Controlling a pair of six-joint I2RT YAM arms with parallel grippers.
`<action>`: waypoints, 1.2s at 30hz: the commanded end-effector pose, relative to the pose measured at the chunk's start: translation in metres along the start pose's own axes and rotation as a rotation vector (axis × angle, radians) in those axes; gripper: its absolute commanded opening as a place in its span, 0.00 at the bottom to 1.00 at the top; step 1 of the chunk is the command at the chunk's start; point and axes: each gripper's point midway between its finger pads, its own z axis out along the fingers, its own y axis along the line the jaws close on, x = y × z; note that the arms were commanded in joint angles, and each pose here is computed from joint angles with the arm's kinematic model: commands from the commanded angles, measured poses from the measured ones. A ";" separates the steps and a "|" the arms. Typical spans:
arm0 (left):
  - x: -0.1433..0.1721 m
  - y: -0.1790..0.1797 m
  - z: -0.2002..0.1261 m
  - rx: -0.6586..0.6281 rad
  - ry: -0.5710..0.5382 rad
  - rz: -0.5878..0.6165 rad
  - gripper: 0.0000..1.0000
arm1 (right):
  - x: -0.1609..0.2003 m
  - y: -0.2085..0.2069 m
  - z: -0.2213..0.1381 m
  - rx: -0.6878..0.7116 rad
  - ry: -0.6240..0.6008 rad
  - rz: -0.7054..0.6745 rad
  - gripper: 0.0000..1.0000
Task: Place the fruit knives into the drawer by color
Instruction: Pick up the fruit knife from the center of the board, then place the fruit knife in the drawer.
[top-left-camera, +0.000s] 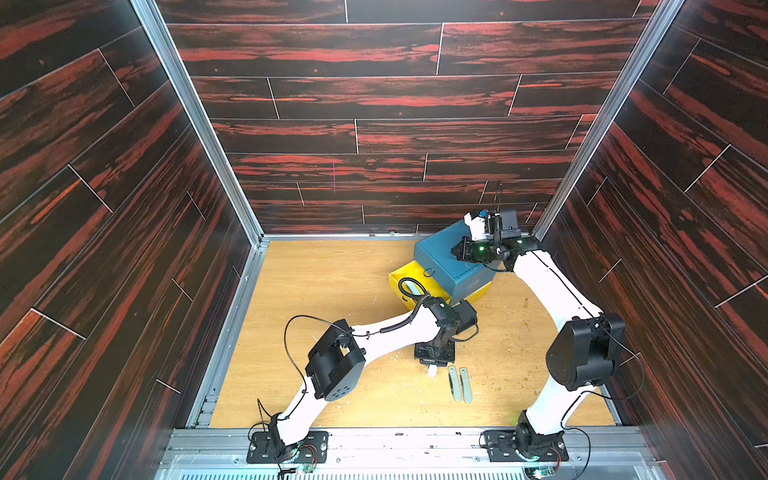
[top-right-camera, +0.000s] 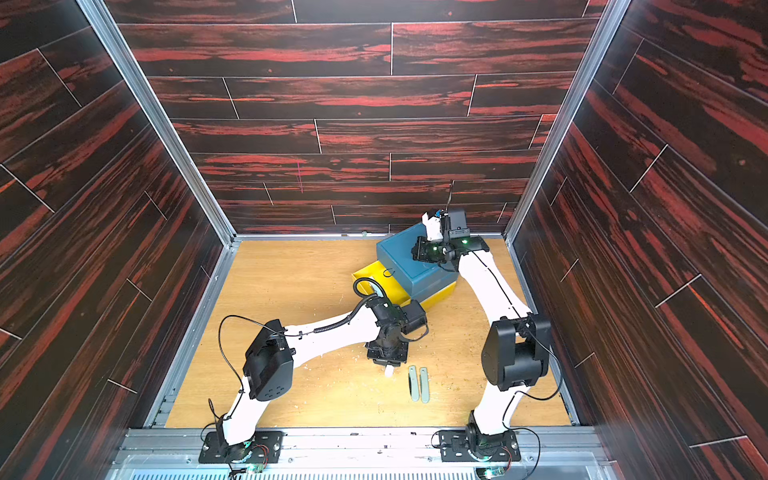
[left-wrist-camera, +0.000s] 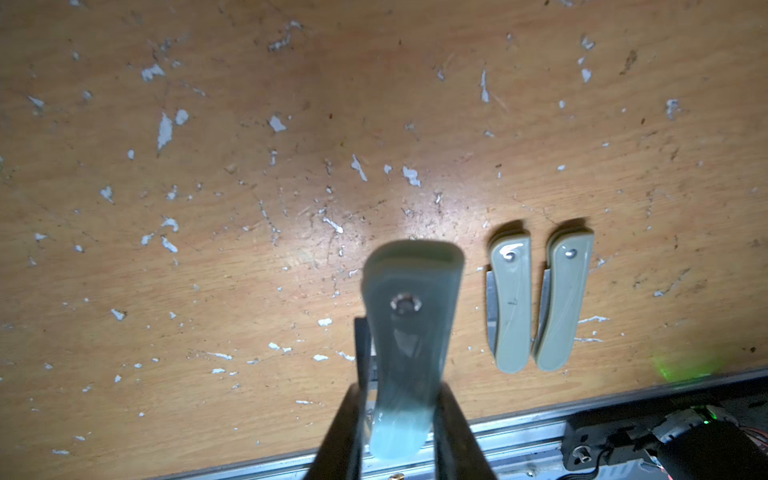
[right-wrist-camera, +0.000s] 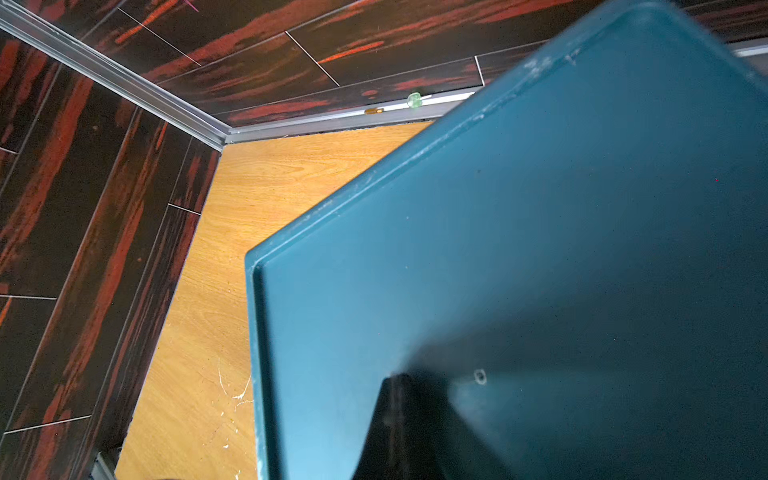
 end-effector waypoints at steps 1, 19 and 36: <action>-0.002 -0.001 -0.041 0.037 -0.065 0.002 0.05 | 0.081 -0.040 0.025 0.127 0.292 0.114 0.03; -0.089 0.061 -0.152 0.113 -0.396 -0.173 0.05 | 0.084 -0.044 0.028 0.137 0.303 0.118 0.03; -0.182 0.057 -0.150 0.130 -0.455 -0.235 0.04 | 0.090 -0.046 0.030 0.138 0.312 0.126 0.03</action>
